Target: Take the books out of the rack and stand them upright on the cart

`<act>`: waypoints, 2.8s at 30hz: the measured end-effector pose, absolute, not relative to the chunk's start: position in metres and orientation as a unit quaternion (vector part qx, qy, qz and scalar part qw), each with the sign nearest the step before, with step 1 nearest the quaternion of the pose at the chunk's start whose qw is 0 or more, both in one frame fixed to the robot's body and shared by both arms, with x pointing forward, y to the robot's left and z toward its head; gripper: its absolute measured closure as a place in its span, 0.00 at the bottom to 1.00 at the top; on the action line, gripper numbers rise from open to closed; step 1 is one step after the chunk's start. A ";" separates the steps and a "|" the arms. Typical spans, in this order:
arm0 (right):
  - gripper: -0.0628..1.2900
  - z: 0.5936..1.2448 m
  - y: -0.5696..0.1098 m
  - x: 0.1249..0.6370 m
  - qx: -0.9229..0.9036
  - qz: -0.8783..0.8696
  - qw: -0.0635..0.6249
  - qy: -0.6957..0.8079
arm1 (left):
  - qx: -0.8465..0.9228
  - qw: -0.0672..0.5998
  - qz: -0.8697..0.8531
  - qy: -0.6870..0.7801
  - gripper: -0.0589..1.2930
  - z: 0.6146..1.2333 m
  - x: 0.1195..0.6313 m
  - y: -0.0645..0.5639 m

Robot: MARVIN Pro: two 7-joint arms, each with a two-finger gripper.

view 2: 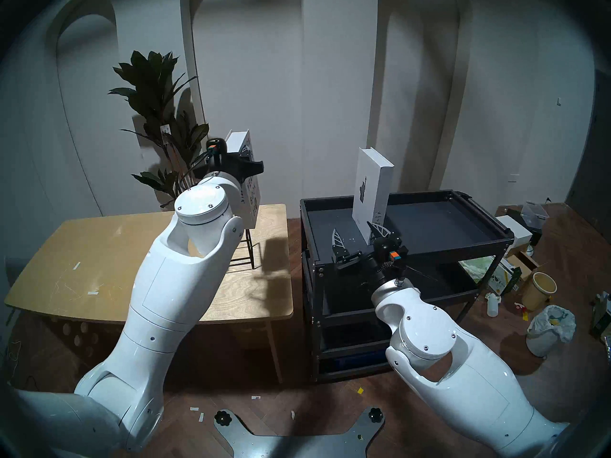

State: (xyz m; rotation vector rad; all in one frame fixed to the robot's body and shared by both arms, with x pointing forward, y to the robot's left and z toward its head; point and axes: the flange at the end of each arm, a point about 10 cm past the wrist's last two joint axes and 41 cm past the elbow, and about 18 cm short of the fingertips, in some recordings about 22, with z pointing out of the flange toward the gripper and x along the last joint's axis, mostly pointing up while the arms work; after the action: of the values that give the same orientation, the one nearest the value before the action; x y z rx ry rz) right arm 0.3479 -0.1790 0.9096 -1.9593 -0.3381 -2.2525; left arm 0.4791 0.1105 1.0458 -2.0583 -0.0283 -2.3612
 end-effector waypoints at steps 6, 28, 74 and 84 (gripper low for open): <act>0.07 0.907 -0.165 0.362 -0.642 -0.754 0.079 -0.113 | -0.664 0.001 -0.748 0.015 0.50 1.052 0.480 0.084; 0.07 0.909 -0.093 0.411 -0.626 -0.763 0.123 -0.100 | -0.685 0.003 -0.728 0.036 0.50 1.076 0.500 0.005; 0.07 0.893 -0.031 0.518 -0.570 -0.818 0.070 -0.024 | -0.699 0.072 -0.711 0.020 0.51 1.067 0.507 -0.041; 0.07 0.894 -0.031 0.524 -0.558 -0.825 0.084 0.013 | -0.697 0.101 -0.708 0.049 0.51 1.042 0.515 -0.043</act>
State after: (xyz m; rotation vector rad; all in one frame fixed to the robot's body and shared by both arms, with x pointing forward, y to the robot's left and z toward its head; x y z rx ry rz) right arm 0.5242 -0.0314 0.8944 -1.6650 0.0378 -2.4630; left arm 0.5151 -0.0432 1.0424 -2.0592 0.1445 -2.0921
